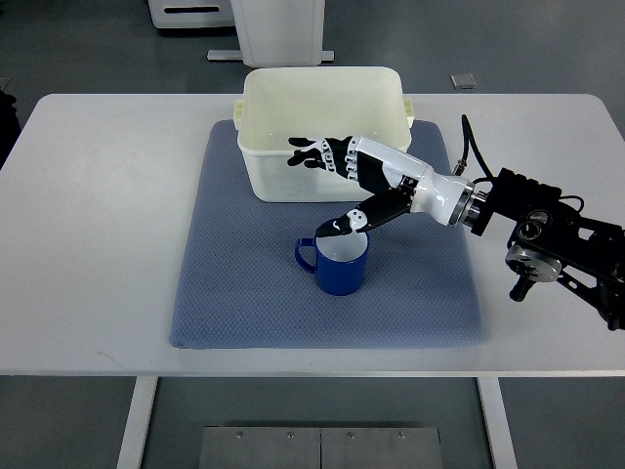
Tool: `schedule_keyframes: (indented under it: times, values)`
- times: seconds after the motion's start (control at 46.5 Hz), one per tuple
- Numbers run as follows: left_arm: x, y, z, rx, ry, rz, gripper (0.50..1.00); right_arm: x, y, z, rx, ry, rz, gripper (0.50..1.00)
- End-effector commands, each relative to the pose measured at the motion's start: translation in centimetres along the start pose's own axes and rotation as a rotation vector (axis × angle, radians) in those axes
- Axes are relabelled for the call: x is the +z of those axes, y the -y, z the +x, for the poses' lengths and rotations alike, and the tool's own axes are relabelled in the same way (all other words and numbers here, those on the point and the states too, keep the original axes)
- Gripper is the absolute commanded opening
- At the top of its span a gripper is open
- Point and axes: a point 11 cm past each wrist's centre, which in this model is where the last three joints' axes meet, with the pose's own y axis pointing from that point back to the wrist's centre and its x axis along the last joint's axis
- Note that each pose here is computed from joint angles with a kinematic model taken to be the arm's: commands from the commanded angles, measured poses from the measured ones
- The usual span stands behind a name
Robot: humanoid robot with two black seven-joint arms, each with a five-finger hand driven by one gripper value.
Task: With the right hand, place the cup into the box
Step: 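Reach the right hand over the blue mug toward its rim, then close the right hand fingers around the blue mug's body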
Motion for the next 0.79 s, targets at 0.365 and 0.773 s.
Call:
schedule_keyframes:
  times: [0.365,0.773]
  values:
    - [0.0,0.0,0.0,0.000,0.000,0.000,1.000,4.5,-1.5,-0.3,0.016,-0.021,-0.116,0.993]
    - [0.0,0.0,0.0,0.000,0.000,0.000,1.000,5.7,-2.0,-0.7,-0.001,-0.028,-0.146,0.995]
